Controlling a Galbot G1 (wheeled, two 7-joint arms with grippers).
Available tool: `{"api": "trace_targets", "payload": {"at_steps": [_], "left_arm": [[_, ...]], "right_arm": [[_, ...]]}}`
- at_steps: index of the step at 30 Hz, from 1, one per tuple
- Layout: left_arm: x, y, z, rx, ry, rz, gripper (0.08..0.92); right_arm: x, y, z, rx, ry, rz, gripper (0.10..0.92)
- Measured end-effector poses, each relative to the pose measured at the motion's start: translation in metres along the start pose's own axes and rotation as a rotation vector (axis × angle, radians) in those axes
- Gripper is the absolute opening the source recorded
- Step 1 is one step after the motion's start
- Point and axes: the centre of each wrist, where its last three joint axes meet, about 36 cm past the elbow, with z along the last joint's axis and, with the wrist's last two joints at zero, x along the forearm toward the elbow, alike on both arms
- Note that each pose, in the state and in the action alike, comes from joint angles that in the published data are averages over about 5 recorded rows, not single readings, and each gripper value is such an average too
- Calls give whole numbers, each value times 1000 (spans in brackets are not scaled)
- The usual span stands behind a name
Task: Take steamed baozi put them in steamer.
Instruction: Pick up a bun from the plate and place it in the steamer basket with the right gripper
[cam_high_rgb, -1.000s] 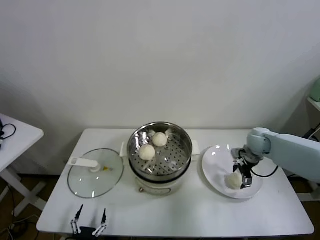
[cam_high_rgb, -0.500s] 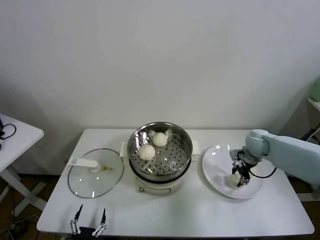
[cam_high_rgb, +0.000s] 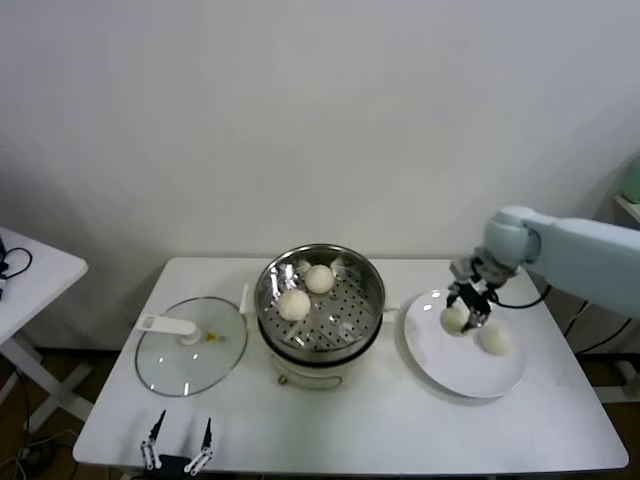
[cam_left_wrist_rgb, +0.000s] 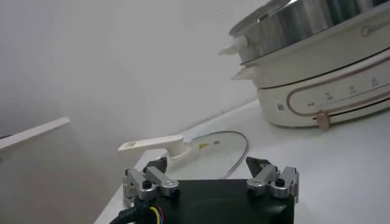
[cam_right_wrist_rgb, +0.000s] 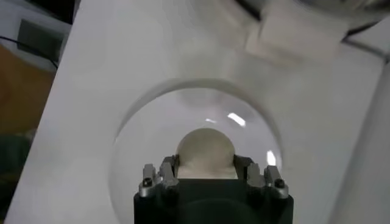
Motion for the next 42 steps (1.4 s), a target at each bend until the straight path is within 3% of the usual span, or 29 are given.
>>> {"api": "trace_targets", "payload": {"at_steps": [8, 15, 28, 42], "left_arm": [[0, -2, 0, 0, -3, -1, 823], [0, -3, -2, -1, -8, 1, 823], [-2, 0, -2, -4, -10, -15, 823], [-4, 2, 2, 3, -2, -29, 823]], "right_arm": [[77, -25, -65, 294, -4, 109, 611], [97, -29, -143, 573, -16, 148, 611], [51, -35, -240, 919, -5, 114, 611], [-19, -40, -279, 1048, -16, 69, 616]]}}
